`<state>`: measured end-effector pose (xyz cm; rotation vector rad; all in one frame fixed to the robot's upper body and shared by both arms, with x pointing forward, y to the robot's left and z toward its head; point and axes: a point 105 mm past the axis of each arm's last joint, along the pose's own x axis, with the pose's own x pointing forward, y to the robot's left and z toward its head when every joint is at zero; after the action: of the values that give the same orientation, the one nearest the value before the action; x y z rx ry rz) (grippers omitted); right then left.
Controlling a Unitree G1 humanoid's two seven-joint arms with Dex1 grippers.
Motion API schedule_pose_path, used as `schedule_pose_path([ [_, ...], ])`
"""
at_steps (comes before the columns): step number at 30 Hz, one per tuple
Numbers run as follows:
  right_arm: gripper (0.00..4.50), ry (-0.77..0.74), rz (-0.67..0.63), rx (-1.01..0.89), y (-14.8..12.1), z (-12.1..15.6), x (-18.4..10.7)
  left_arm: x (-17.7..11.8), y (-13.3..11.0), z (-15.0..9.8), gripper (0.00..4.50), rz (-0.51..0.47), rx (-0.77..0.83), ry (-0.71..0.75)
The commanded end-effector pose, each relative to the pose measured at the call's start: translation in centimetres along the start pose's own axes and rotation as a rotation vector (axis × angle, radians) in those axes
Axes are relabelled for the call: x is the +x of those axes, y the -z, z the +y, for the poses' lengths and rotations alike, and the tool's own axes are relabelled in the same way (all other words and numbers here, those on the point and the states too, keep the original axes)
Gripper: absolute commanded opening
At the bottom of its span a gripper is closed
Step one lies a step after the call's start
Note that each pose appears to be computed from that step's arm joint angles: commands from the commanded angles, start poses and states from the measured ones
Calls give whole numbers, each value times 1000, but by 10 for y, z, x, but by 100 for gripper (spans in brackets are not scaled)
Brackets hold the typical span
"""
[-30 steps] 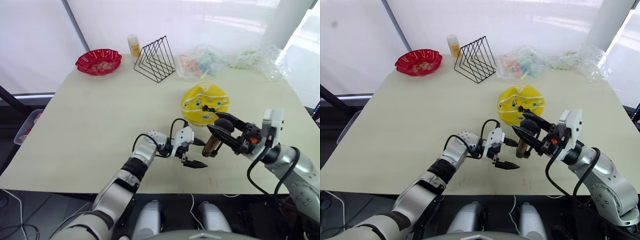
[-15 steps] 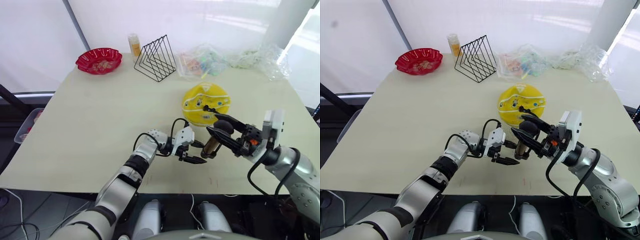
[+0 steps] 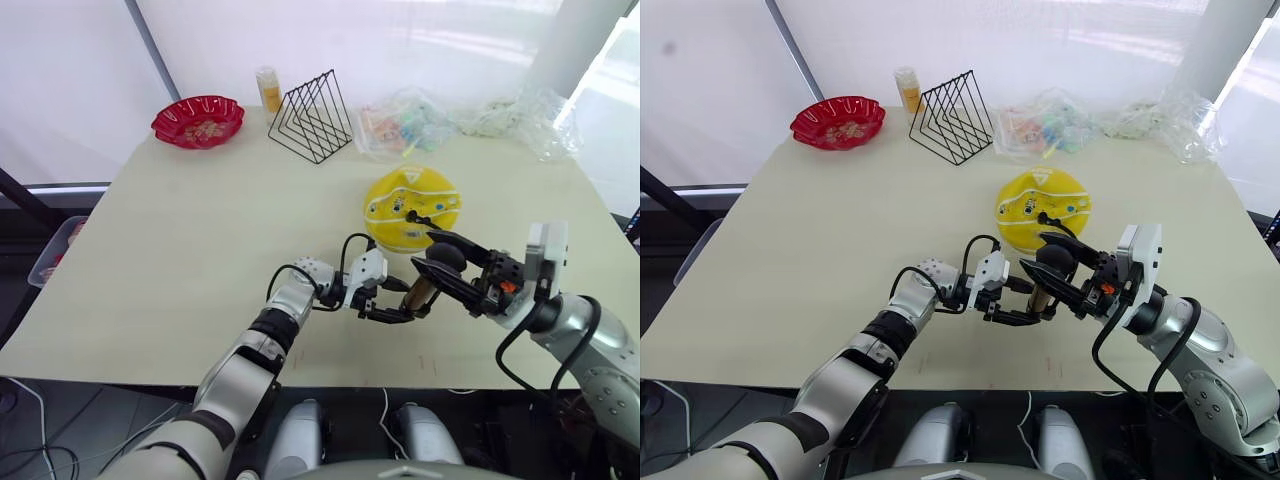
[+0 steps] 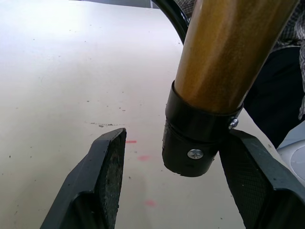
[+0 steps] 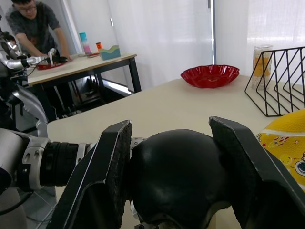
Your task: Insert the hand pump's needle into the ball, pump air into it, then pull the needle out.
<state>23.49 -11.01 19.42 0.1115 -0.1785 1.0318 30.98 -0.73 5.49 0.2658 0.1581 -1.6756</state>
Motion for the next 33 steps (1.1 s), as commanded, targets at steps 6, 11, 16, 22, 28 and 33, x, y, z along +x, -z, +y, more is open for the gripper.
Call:
schedule_pose_path([
  [6,211,-25,-17,-41,-8,6,-1,0,-13,1,136,-37,40,8],
  [11,211,-22,-13,-45,-7,4,-1,0,-12,-1,103,-37,43,24],
  [16,211,-16,-1,-51,-6,3,-2,3,-11,-6,103,-19,80,58],
  [22,211,-3,54,-71,4,-3,-4,19,-10,-9,103,11,107,84],
  [28,211,63,137,-100,21,-18,-13,43,4,-11,103,88,111,69],
  [33,211,85,133,-108,26,-20,-20,55,9,-13,102,98,106,56],
])
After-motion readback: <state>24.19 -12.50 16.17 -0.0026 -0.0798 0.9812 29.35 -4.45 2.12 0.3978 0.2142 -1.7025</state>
